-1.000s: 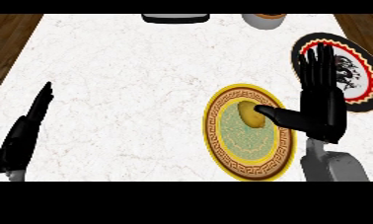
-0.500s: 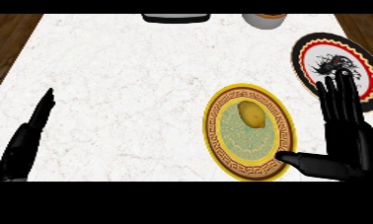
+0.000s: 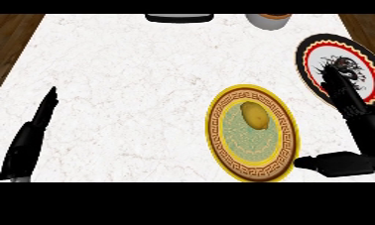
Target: Pick the lemon from the plate and place it in the plate
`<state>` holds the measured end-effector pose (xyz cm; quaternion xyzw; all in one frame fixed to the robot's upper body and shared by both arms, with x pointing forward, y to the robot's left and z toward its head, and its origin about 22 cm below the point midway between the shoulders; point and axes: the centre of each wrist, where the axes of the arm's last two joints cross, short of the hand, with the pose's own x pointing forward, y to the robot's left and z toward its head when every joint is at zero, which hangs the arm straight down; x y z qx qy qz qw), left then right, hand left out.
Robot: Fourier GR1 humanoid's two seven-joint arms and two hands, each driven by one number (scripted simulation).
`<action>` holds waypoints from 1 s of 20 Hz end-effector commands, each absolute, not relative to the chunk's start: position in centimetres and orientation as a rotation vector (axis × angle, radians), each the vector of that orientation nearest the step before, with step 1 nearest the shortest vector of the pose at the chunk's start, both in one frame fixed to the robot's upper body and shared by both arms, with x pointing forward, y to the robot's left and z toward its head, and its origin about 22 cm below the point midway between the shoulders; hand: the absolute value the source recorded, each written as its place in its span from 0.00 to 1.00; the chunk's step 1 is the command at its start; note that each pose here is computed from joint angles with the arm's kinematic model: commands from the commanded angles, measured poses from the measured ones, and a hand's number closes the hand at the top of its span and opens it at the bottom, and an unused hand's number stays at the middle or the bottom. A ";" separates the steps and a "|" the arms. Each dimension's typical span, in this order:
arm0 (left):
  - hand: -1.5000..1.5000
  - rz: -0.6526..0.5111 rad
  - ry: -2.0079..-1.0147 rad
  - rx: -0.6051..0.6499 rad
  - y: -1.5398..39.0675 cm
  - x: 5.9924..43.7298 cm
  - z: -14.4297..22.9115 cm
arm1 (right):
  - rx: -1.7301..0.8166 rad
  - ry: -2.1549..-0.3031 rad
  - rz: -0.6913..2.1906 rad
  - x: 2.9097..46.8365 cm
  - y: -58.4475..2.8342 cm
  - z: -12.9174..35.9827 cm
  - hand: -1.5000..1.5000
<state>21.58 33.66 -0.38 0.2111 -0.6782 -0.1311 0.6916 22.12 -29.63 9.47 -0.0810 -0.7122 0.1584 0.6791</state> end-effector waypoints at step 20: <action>0.50 -0.286 -1.515 0.470 33.4 21.8 -0.2 | -0.218 -1.128 0.899 30.8 -26.6 6.1 0.00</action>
